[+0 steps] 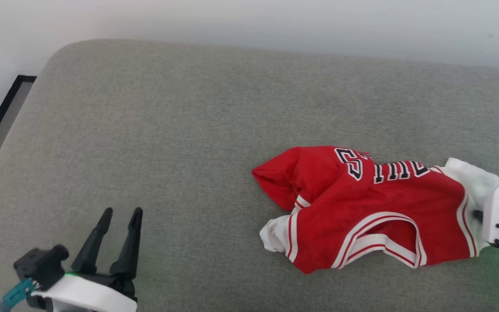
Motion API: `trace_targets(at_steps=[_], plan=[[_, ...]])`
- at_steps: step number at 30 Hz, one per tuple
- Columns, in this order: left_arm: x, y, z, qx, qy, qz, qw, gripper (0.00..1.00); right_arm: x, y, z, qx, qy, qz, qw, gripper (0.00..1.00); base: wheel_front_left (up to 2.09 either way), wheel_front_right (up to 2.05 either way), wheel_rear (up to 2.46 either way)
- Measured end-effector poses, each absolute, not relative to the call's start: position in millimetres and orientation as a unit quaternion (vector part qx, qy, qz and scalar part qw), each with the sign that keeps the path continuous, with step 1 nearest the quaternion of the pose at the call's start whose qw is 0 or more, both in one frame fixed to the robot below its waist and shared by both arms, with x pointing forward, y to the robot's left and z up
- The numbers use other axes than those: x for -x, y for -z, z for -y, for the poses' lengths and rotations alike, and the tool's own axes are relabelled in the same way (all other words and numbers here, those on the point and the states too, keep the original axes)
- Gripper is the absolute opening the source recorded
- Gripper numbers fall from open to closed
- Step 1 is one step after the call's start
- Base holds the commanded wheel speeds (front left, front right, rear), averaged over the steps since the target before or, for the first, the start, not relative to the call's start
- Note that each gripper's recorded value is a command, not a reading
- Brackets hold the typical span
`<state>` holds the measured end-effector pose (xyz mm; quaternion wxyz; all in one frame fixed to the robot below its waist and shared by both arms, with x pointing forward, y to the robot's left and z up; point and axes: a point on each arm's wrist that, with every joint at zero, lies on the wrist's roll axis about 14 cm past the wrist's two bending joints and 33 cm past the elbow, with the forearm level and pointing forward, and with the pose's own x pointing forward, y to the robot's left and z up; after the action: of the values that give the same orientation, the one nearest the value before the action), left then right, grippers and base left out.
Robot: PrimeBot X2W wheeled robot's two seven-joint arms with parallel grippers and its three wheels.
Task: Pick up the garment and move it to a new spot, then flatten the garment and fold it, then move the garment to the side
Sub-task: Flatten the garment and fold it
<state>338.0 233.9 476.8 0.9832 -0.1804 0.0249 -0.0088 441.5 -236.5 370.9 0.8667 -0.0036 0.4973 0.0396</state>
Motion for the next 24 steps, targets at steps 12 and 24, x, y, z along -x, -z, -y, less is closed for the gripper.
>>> trace_targets(at_steps=[12, 24], plan=[[-376.5, -513.4, -192.2, 0.154, 0.148, -0.065, 0.975, 1.0, -447.4, -416.7, 226.9, -0.036, -0.034, -0.396, 0.917, 1.0, 0.0, 0.0, 0.0], [-408.4, -532.4, -111.7, 0.053, 0.312, -0.172, 0.933, 1.0, -438.9, -501.2, 228.6, -0.053, 0.0, -0.155, 0.987, 1.0, 0.0, 0.0, 0.0]])
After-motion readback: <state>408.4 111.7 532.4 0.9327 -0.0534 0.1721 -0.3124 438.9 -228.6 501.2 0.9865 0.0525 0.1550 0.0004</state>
